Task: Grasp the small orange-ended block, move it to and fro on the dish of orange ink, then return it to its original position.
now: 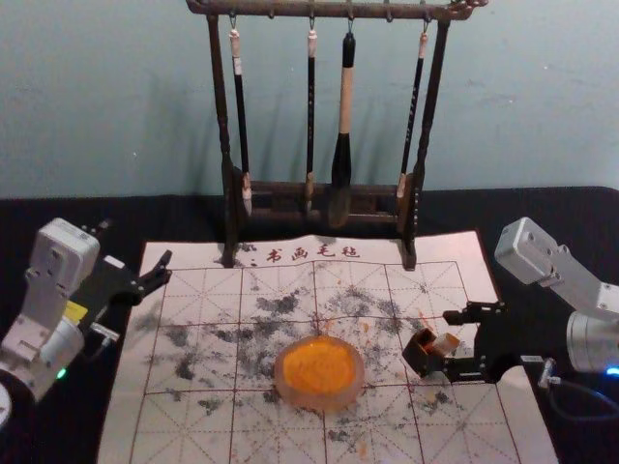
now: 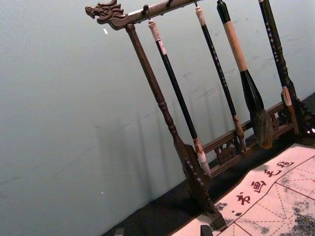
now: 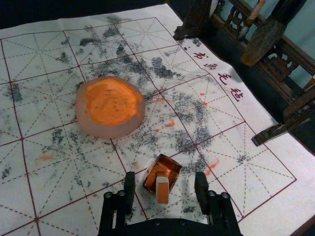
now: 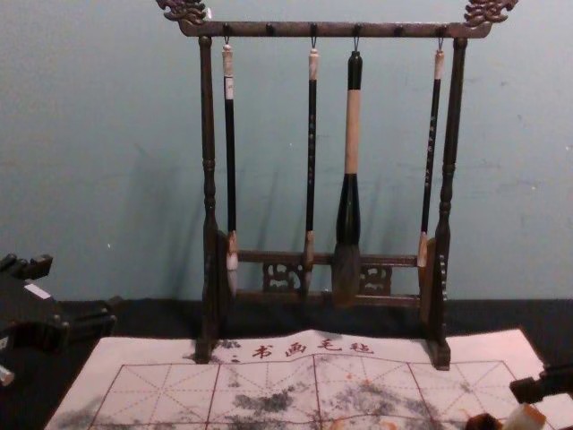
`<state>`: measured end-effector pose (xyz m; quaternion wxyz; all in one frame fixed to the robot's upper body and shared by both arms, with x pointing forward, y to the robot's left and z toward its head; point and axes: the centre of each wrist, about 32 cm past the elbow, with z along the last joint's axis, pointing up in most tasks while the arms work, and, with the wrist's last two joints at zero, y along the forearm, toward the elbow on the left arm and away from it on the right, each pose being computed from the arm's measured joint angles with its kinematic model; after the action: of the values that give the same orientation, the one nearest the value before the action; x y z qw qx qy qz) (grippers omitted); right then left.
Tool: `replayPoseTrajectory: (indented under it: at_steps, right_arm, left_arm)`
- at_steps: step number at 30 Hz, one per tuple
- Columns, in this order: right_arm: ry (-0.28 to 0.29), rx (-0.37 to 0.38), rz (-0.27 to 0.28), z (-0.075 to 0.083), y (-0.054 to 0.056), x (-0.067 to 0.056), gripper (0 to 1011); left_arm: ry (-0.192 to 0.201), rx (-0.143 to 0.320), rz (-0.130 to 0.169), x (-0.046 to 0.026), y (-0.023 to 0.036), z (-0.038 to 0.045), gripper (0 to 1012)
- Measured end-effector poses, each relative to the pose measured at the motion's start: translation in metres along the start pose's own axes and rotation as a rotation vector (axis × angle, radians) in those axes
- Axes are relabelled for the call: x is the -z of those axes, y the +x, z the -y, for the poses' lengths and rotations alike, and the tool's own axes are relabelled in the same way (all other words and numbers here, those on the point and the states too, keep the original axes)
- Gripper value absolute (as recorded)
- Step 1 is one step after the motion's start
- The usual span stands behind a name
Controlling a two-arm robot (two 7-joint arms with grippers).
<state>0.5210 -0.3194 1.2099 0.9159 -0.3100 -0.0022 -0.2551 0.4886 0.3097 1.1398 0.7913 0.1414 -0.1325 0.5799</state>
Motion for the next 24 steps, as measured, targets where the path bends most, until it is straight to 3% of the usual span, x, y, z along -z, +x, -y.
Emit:
replayPoseTrajectory:
  at_steps: [2,10,19,24]
  right_arm:
    - [0.0,0.0,0.0,0.0,0.0,0.0,804]
    - [0.0,0.0,-0.001,0.0,0.0,0.0,1000]
    - [0.003,0.003,0.003,-0.0001,-0.0003,-0.0007,1000]
    - [0.038,0.037,0.016,0.0018,-0.002,-0.004,1000]
  left_arm:
    - [0.0,0.0,0.0,0.0,0.0,0.0,1001]
    - [0.0,0.0,0.0,0.0,0.0,0.0,1001]
    - [0.0,0.0,0.0,0.0,0.0,0.0,1001]
    - [0.0,0.0,0.0,0.0,0.0,0.0,1001]
